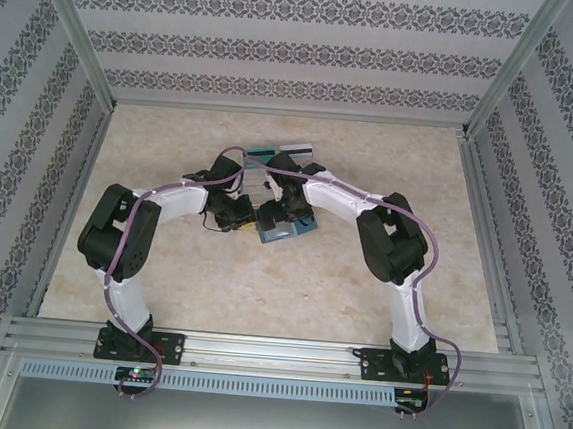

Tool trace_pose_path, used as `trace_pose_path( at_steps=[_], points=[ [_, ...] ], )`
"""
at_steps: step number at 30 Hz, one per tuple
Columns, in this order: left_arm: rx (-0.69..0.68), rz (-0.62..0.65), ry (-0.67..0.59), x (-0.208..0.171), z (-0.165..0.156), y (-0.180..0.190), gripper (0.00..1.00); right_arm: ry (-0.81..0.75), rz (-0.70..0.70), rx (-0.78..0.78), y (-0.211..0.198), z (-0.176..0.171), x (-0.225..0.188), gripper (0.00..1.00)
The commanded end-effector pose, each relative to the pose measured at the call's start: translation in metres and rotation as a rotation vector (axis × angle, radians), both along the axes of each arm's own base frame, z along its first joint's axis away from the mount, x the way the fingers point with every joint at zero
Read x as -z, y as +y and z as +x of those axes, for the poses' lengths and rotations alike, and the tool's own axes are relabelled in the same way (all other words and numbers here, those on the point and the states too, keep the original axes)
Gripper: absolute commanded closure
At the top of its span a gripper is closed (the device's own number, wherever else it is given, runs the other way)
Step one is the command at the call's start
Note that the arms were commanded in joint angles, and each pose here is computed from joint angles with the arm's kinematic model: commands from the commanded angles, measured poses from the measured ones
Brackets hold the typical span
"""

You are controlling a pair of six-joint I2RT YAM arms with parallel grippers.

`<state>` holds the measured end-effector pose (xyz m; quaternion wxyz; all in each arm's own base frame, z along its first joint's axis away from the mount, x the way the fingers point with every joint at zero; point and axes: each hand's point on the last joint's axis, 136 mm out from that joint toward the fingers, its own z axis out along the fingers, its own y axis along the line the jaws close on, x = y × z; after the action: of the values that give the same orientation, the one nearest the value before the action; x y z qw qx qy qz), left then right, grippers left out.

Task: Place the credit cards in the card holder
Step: Flip over the card slot on the card holder.

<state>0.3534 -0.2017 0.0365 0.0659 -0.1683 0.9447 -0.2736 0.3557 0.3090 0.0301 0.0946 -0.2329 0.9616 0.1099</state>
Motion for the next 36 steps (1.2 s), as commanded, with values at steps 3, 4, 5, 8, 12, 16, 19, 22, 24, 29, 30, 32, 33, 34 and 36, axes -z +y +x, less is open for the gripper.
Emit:
trace_pose_path(
  at_steps=[3, 4, 5, 8, 12, 16, 19, 22, 24, 29, 30, 32, 33, 34, 36],
  points=[
    [0.007, 0.002, -0.017, -0.003, 0.000, 0.002, 0.87, 0.038, 0.007, -0.005, 0.003, -0.007, 0.013, 0.19],
    [0.009, 0.003, -0.017, -0.003, 0.000, 0.002, 0.87, 0.040, 0.005, -0.004, 0.003, -0.007, 0.014, 0.21],
    [0.007, 0.005, -0.016, -0.003, 0.000, 0.003, 0.87, 0.039, -0.002, -0.005, 0.002, -0.007, 0.015, 0.24],
    [0.009, 0.002, -0.017, -0.004, 0.000, 0.002, 0.87, 0.035, -0.030, -0.001, -0.003, -0.006, 0.019, 0.30],
    [0.010, 0.004, -0.018, -0.005, 0.000, 0.002, 0.87, 0.024, -0.036, 0.011, -0.007, -0.003, 0.019, 0.40],
    [0.012, 0.003, -0.022, -0.007, 0.002, 0.002, 0.87, 0.012, 0.002, 0.023, -0.007, 0.001, 0.012, 0.52],
    [0.013, 0.004, -0.029, -0.010, 0.003, 0.001, 0.87, 0.016, 0.039, 0.037, -0.008, 0.004, 0.009, 0.61],
    [0.016, -0.002, -0.034, -0.014, 0.005, 0.000, 0.87, 0.049, 0.156, 0.058, -0.003, 0.005, 0.002, 0.70],
    [0.015, -0.013, -0.047, -0.019, 0.007, -0.001, 0.87, 0.085, 0.249, 0.076, 0.001, 0.006, -0.002, 0.76],
    [0.014, -0.063, -0.073, -0.033, 0.014, -0.010, 0.87, 0.171, 0.450, 0.064, 0.010, 0.005, -0.012, 0.80],
    [0.014, -0.075, -0.079, -0.036, 0.016, -0.012, 0.87, 0.192, 0.492, 0.070, 0.011, 0.005, -0.014, 0.81],
    [0.010, -0.099, -0.087, -0.042, 0.019, -0.016, 0.87, 0.214, 0.537, 0.075, 0.012, 0.005, -0.016, 0.83],
    [0.007, -0.109, -0.093, -0.045, 0.021, -0.017, 0.87, 0.218, 0.547, 0.075, 0.012, 0.004, -0.016, 0.84],
    [0.003, -0.122, -0.101, -0.049, 0.024, -0.019, 0.87, 0.219, 0.551, 0.075, 0.011, 0.004, -0.017, 0.84],
    [-0.004, -0.144, -0.118, -0.056, 0.028, -0.023, 0.87, 0.222, 0.559, 0.078, 0.010, 0.003, -0.017, 0.84]
  ],
)
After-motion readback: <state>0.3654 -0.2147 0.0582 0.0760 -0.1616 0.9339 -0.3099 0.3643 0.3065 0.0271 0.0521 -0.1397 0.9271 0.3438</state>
